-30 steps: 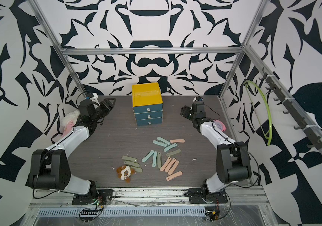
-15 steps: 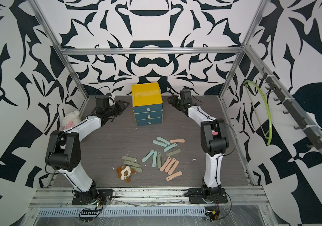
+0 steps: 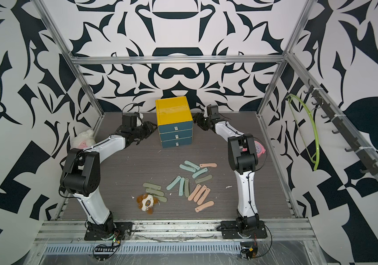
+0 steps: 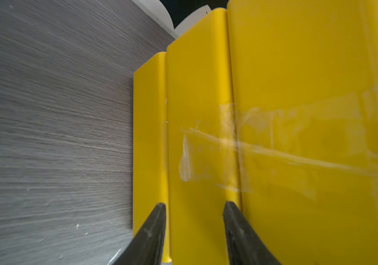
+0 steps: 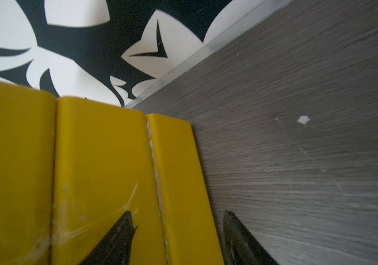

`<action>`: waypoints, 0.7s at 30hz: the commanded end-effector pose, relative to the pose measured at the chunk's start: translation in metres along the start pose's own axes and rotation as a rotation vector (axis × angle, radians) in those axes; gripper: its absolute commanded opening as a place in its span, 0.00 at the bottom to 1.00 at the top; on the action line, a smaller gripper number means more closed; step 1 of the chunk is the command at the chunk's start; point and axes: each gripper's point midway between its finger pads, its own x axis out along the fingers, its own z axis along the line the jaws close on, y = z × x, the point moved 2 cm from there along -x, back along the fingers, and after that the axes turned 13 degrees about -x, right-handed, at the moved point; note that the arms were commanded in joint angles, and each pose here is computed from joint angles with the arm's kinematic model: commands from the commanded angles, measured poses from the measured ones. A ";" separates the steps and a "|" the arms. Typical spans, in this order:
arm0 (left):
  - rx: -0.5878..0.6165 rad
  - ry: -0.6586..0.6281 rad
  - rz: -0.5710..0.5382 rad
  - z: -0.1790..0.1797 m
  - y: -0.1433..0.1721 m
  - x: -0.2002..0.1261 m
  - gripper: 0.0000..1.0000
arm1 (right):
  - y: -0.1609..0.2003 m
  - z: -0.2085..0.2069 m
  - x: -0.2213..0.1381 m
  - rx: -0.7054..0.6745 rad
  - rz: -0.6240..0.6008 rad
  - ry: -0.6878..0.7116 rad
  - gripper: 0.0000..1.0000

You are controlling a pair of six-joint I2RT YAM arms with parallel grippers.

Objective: Place the fruit knives into the drawer by color
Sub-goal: Adjust the storage box at the center of the board.

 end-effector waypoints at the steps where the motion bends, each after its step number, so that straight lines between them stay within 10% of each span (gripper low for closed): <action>1: 0.023 -0.008 0.066 0.002 0.024 0.000 0.46 | -0.008 0.048 -0.008 -0.094 0.003 -0.120 0.64; 21: -0.008 -0.060 0.059 0.027 0.060 -0.053 0.46 | 0.043 0.116 0.022 -0.150 0.088 -0.255 0.63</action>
